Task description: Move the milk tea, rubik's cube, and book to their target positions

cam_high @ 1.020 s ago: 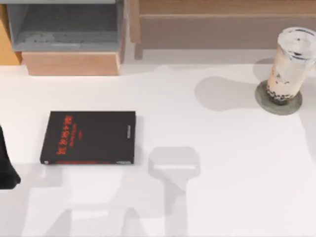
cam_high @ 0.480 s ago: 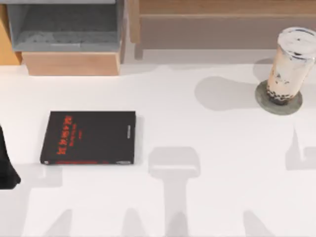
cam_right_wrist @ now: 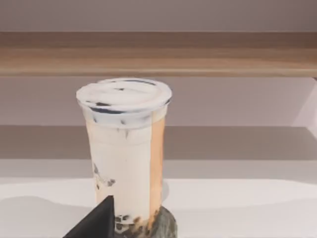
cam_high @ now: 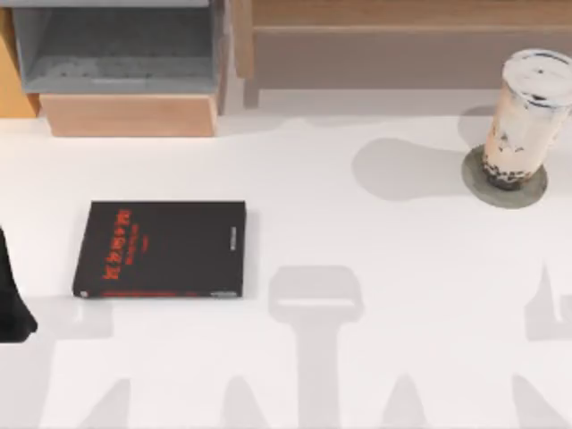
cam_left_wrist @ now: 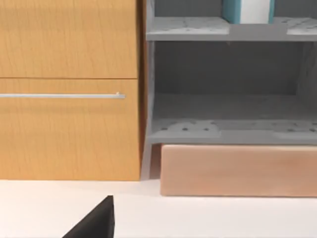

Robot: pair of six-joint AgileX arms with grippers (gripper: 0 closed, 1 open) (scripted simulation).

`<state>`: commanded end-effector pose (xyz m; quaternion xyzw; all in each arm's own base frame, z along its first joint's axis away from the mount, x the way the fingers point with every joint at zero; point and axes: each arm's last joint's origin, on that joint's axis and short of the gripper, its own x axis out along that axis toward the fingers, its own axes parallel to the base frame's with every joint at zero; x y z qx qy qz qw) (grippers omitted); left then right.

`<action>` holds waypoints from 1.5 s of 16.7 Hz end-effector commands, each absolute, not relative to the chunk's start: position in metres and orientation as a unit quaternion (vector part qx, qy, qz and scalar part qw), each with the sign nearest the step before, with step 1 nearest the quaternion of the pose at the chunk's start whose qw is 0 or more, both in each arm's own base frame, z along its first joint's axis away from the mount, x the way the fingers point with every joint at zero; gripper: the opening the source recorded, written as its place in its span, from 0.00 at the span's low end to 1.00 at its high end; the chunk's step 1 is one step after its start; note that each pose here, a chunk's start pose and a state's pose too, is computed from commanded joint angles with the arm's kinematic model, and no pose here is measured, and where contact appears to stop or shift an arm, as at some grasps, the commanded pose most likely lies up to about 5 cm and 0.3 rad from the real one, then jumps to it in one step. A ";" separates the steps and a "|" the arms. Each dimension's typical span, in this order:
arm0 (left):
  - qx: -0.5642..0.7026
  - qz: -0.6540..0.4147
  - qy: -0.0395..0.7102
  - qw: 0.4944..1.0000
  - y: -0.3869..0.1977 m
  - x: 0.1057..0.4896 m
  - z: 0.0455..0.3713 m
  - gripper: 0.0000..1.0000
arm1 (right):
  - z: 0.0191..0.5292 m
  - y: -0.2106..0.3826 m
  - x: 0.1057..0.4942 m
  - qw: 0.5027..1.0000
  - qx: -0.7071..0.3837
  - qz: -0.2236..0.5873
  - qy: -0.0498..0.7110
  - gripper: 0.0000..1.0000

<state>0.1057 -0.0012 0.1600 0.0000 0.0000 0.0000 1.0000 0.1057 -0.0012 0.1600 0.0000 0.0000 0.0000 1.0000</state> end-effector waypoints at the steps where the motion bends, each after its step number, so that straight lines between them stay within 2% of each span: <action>1: 0.000 0.000 0.000 1.000 -0.001 0.106 0.160 1.00 | 0.160 -0.001 0.106 1.000 0.000 0.000 0.000 1.00; 6: -0.001 0.002 -0.004 1.000 -0.001 0.106 0.168 1.00 | 0.160 -0.001 0.106 1.000 0.000 0.000 0.000 1.00; 10: -0.005 0.004 -0.010 1.000 -0.002 0.115 0.205 1.00 | 0.160 -0.001 0.106 1.000 0.000 0.000 0.000 1.00; 13: -0.007 0.001 -0.004 1.000 -0.005 0.139 0.241 1.00 | 0.160 -0.001 0.106 1.000 0.000 0.000 0.000 1.00; 16: -0.009 -0.003 0.005 1.000 -0.012 0.184 0.275 1.00 | 0.160 -0.001 0.106 1.000 0.000 0.000 0.000 1.00; 19: -0.011 -0.007 0.013 1.000 -0.024 0.247 0.295 1.00 | 0.160 -0.001 0.106 1.000 0.000 0.000 0.000 1.00; 22: -0.011 -0.010 0.019 1.000 -0.040 0.315 0.293 1.00 | 0.160 -0.001 0.106 1.000 0.000 0.000 0.000 1.00; 25: -0.010 -0.012 0.020 1.000 -0.056 0.372 0.276 1.00 | 0.160 -0.001 0.106 1.000 0.000 0.000 0.000 1.00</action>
